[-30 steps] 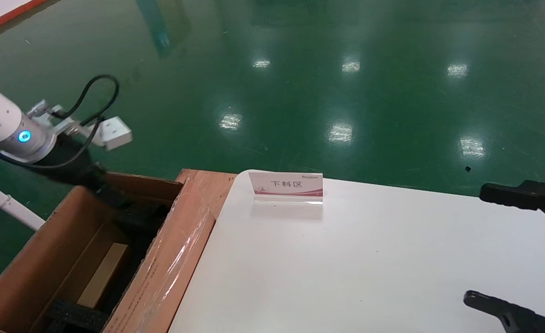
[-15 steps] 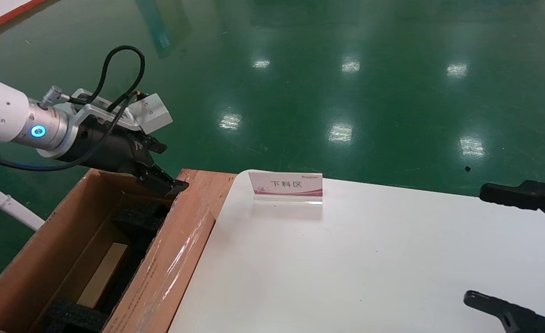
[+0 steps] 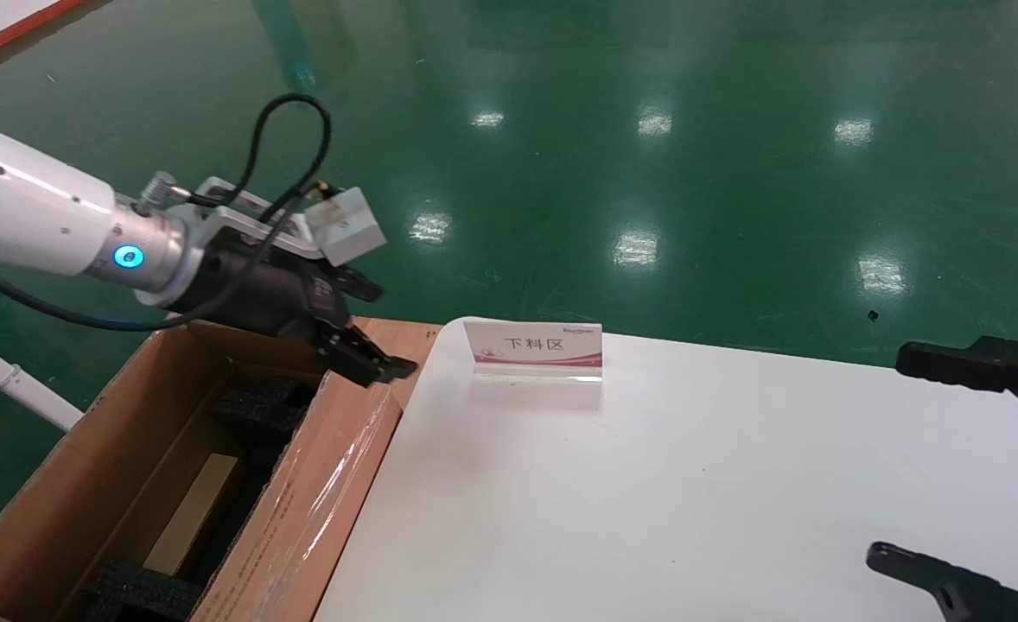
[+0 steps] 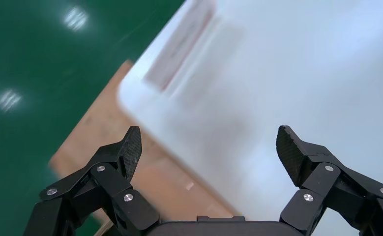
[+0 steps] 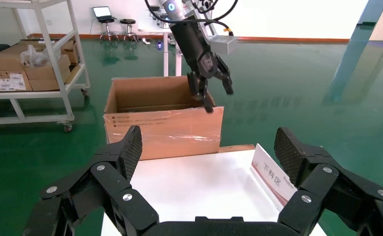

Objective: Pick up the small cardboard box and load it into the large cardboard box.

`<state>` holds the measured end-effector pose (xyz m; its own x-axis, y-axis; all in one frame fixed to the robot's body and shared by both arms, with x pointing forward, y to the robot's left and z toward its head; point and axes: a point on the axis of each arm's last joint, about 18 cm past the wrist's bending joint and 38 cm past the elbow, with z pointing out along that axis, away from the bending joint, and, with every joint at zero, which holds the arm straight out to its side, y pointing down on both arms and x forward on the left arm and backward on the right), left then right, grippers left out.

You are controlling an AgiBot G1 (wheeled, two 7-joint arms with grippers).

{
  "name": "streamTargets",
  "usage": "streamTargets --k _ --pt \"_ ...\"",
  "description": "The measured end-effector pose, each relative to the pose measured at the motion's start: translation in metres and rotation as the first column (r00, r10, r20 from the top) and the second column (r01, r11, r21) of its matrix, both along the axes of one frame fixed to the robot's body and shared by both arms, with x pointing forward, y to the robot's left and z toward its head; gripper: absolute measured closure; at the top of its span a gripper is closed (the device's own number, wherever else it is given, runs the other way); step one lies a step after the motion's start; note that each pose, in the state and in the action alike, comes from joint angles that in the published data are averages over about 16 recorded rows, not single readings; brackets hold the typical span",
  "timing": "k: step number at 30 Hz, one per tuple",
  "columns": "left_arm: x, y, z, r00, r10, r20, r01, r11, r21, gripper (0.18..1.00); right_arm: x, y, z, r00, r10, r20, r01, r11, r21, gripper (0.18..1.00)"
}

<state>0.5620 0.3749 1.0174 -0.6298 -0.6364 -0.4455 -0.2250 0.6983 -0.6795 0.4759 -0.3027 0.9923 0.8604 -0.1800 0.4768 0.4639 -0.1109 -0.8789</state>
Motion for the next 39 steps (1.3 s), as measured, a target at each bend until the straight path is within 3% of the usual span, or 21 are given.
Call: streamTargets --k 8,17,28,39 --pt "-0.002 -0.040 -0.009 0.983 -0.183 -0.009 0.182 0.981 -0.065 0.184 0.000 0.000 0.000 1.000 0.000 0.000 0.000 1.000 0.000 0.178" --pt "-0.011 -0.074 -0.016 0.928 -0.371 0.023 0.370 0.917 -0.151 0.184 0.000 0.000 0.000 1.000 0.000 0.000 0.000 1.000 0.000 0.178" --pt "-0.031 -0.097 -0.019 0.827 -0.547 0.126 0.561 0.790 -0.249 0.184 0.000 0.000 0.000 1.000 0.000 0.000 0.000 1.000 0.000 0.178" --pt "-0.056 -0.097 -0.021 0.712 -0.641 0.289 0.703 0.642 -0.307 0.184 0.000 0.000 0.000 1.000 0.000 0.000 0.000 1.000 0.000 0.178"
